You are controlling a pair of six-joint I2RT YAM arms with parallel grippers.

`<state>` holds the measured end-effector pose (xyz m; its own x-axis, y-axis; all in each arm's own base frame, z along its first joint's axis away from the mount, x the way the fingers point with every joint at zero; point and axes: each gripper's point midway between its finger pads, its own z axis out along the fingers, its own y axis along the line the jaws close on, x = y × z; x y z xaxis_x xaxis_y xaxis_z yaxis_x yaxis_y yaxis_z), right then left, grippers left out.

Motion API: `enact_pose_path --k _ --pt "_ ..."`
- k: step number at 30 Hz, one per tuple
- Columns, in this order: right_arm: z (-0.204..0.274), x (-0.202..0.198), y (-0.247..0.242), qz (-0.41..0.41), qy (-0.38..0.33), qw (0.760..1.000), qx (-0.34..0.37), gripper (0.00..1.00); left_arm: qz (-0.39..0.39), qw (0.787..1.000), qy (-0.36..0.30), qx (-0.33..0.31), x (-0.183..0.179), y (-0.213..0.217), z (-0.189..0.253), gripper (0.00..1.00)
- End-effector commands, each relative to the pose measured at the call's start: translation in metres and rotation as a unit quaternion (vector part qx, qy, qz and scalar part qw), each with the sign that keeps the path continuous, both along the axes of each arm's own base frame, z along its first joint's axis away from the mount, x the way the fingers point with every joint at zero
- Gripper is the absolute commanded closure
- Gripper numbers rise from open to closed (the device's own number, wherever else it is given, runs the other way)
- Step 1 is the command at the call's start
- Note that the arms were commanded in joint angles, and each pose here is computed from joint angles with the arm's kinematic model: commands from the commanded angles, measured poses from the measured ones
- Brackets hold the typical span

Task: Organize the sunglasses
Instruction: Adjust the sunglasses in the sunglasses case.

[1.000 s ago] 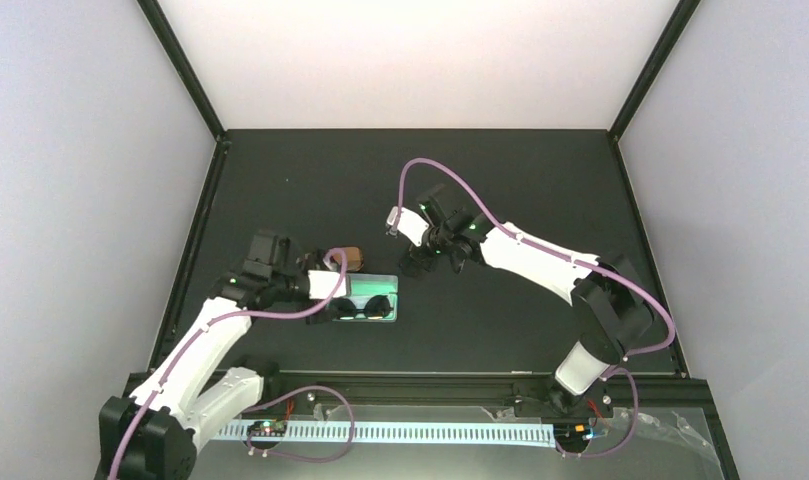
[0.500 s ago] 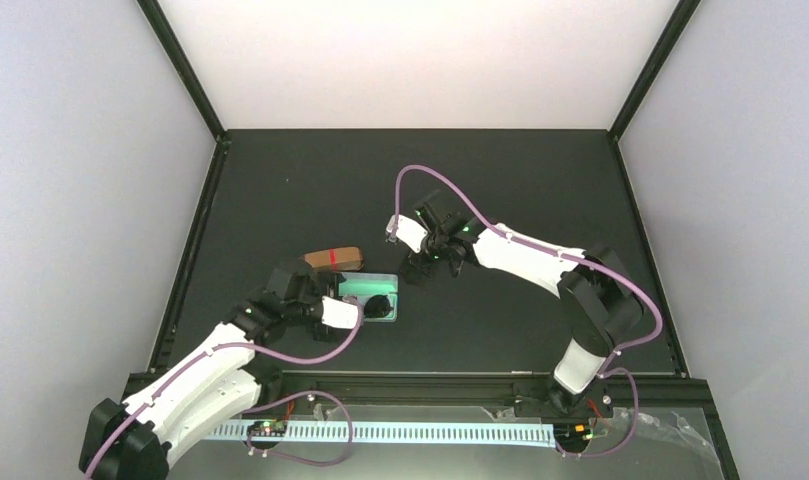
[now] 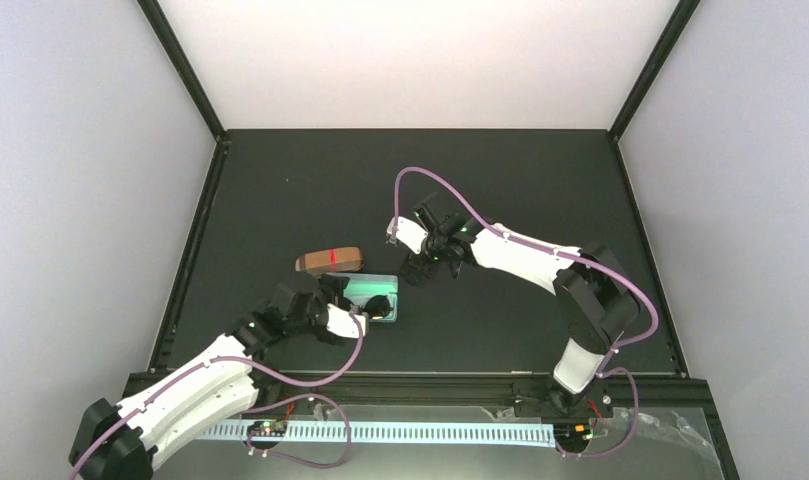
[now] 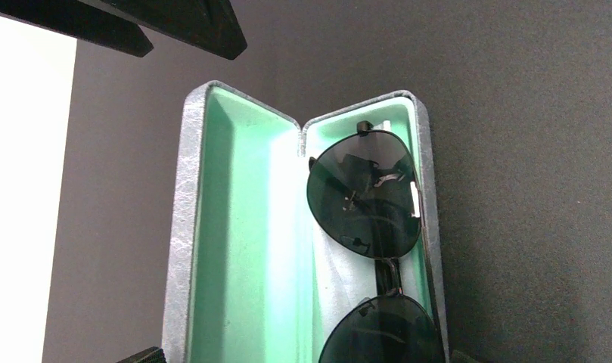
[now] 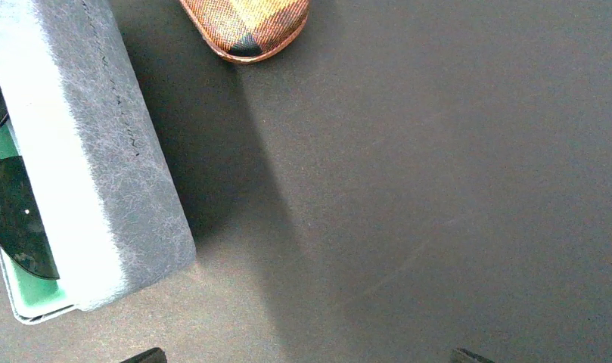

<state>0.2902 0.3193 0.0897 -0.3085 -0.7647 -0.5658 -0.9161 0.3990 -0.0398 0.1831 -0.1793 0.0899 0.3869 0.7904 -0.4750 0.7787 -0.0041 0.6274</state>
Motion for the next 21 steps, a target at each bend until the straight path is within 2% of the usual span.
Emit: enact_pose_path --k 1,21 --pt "-0.004 0.004 -0.001 -0.003 0.000 1.000 -0.008 0.00 0.005 1.000 -0.016 0.008 0.002 0.002 -0.004 0.01" --pt "-0.010 0.002 -0.002 0.002 0.007 1.000 -0.013 0.00 0.020 0.997 -0.068 0.019 0.012 0.004 -0.005 0.01"
